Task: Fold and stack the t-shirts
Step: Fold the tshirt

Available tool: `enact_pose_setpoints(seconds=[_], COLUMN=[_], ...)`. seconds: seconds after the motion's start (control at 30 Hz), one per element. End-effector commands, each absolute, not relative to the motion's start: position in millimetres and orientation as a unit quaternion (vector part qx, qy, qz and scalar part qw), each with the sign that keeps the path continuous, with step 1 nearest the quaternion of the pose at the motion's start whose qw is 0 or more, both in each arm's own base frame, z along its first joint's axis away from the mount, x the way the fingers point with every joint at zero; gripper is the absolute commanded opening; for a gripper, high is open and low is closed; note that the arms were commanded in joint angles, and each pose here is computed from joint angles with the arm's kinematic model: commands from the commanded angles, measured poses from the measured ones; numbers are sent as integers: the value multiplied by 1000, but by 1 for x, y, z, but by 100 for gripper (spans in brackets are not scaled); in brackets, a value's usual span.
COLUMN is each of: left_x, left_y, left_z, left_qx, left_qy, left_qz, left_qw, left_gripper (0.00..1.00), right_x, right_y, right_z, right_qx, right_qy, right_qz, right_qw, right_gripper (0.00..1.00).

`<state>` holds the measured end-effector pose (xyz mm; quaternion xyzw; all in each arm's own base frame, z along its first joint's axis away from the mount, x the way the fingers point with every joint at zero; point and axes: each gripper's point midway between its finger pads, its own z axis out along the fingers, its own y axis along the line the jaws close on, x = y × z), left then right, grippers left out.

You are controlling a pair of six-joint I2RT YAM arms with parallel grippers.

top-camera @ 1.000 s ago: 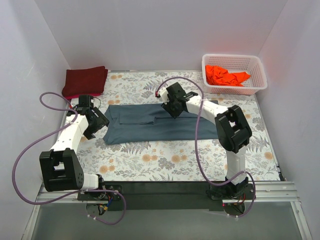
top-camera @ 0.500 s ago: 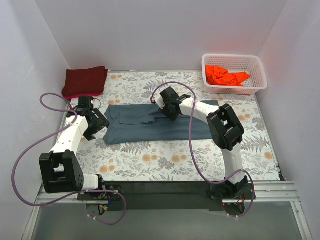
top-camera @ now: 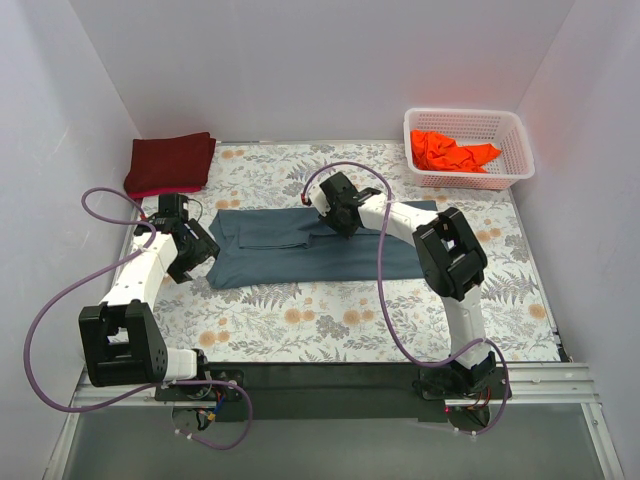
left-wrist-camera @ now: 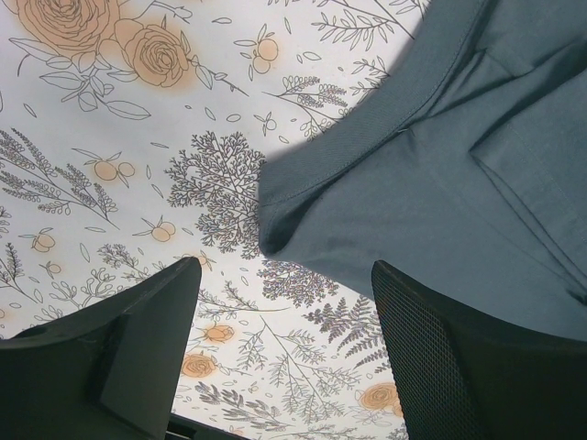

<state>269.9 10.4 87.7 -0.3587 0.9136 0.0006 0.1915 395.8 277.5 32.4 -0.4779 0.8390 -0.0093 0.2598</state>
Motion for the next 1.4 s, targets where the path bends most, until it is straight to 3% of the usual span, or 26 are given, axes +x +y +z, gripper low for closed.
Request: enact_pose_setpoints(seconds=[0.0, 0.23, 0.8, 1.23, 1.37], left_x=[268, 268, 266, 262, 262], left_y=[9, 8, 7, 7, 7], left_z=[96, 96, 92, 88, 88], left_qx=[-351, -351, -352, -352, -352], left_qy=[914, 914, 914, 915, 915], left_qz=[-6, -6, -8, -8, -7], left_qw=[205, 204, 200, 195, 194], left_gripper=[74, 74, 74, 74, 74], right_x=[406, 402, 382, 371, 372], right_y=[283, 284, 283, 277, 283], right_z=[39, 40, 58, 34, 41], right_qx=[-479, -482, -495, -502, -499], right_qy=[834, 833, 825, 831, 830], right_qz=[-16, -10, 3, 3, 13], right_qw=[274, 272, 271, 241, 249], right_gripper=[20, 1, 1, 1, 14])
